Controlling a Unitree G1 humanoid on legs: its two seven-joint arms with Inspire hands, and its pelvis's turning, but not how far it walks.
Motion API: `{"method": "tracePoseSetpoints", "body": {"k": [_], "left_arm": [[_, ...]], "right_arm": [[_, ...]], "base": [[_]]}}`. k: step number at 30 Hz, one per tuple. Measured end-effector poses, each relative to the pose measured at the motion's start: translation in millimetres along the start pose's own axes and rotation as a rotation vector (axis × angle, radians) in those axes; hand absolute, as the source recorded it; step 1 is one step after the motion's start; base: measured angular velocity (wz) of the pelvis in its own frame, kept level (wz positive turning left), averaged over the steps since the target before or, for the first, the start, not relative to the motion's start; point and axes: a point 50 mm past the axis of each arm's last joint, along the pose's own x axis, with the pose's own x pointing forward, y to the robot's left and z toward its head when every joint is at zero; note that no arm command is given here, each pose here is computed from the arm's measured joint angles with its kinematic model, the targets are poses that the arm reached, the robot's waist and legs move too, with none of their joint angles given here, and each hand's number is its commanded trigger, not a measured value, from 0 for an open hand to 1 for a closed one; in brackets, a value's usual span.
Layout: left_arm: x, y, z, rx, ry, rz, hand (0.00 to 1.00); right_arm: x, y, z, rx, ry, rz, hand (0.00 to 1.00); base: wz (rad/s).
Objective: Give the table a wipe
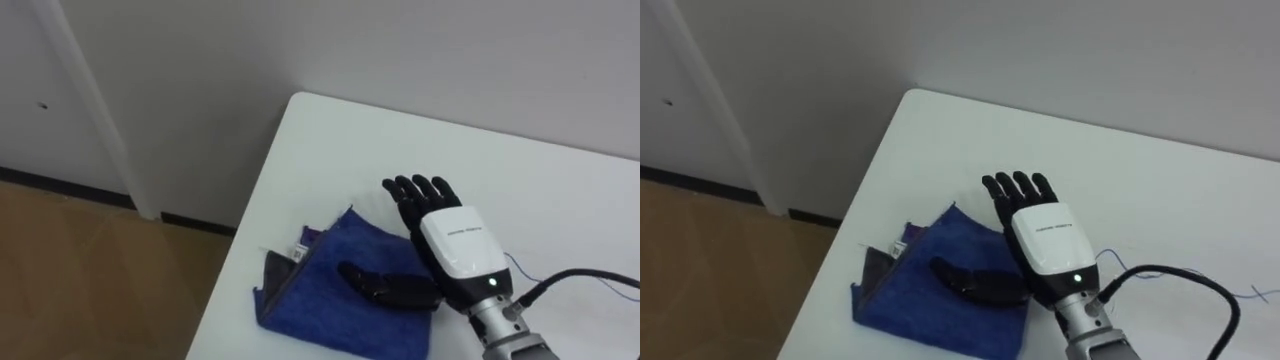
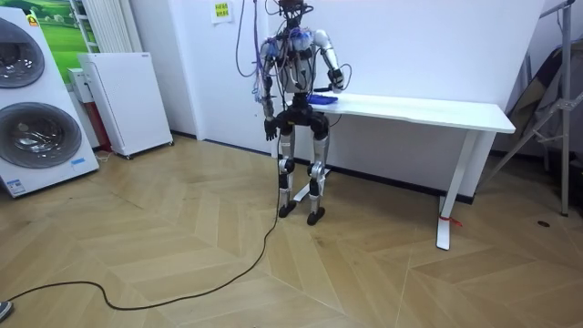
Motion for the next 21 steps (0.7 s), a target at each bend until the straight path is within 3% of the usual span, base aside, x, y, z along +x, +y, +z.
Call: {"method": "tracePoseSetpoints", "body": {"k": [11,21], "left_arm": [[1.5,2.0,4,-0.059,-0.007,0.004,0.00],[1.4,-5.0,-4,-0.056,0.029,-0.025,0.00]], "right_arm": [[-3,1,2,0.005,-0.005,-0.021,0.00],[-8,14,29,0.058,-0.125,0.037,0.00]], "base": [[-0.01],[-0.05]]}}
